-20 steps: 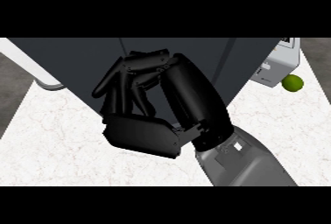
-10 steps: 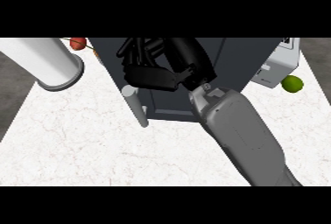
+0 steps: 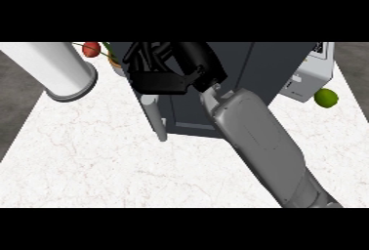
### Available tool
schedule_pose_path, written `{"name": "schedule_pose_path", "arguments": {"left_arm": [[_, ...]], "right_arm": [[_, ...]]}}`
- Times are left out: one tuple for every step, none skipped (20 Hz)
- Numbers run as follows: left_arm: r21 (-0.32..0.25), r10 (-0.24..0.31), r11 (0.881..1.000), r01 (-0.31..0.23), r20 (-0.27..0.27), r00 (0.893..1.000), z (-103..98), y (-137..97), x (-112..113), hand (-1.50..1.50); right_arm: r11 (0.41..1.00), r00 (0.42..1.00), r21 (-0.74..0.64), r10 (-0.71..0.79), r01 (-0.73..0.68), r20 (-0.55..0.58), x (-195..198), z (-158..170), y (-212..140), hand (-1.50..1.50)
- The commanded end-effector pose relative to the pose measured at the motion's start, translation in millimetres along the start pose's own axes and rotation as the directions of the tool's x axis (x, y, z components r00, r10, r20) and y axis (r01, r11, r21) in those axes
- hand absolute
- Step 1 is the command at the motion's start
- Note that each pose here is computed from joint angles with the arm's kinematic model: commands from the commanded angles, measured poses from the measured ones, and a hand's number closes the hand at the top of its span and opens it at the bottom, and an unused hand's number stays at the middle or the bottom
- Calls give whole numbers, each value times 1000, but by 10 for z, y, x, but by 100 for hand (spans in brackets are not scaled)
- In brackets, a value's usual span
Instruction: Pick up the bottled water, place it into the cabinet and close the cabinet
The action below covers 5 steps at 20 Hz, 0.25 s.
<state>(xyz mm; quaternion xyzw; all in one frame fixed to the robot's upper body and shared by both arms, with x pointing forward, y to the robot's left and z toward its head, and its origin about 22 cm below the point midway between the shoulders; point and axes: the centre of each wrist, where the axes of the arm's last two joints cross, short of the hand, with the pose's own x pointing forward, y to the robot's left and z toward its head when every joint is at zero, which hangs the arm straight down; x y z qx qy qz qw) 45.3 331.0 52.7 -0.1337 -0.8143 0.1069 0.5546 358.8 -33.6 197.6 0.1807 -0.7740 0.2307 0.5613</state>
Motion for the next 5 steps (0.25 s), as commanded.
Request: {"name": "schedule_pose_path", "arguments": {"left_arm": [[-28, 7, 1000, -7, 1, 1000, -21, 5, 19, 150], [-19, 0, 1000, 0, 10, 1000, -96, -29, 11, 150], [-18, -10, 1000, 10, 15, 1000, -98, 43, 71, 150], [-22, 2, 1000, -2, 6, 1000, -98, 15, 30, 150], [-20, 21, 1000, -21, 6, 1000, -60, -21, 80, 150]], "right_arm": [[982, 990, -185, 12, -38, -143, -471, 29, -435, 150], [983, 992, -180, -1, -22, -129, -202, -108, -501, 150], [983, 991, -183, 4, -29, -134, -326, -70, -491, 150], [983, 992, -180, 10, -32, -123, -302, -60, -536, 150], [980, 990, -194, 3, -31, -142, -304, -93, -504, 150]]}}
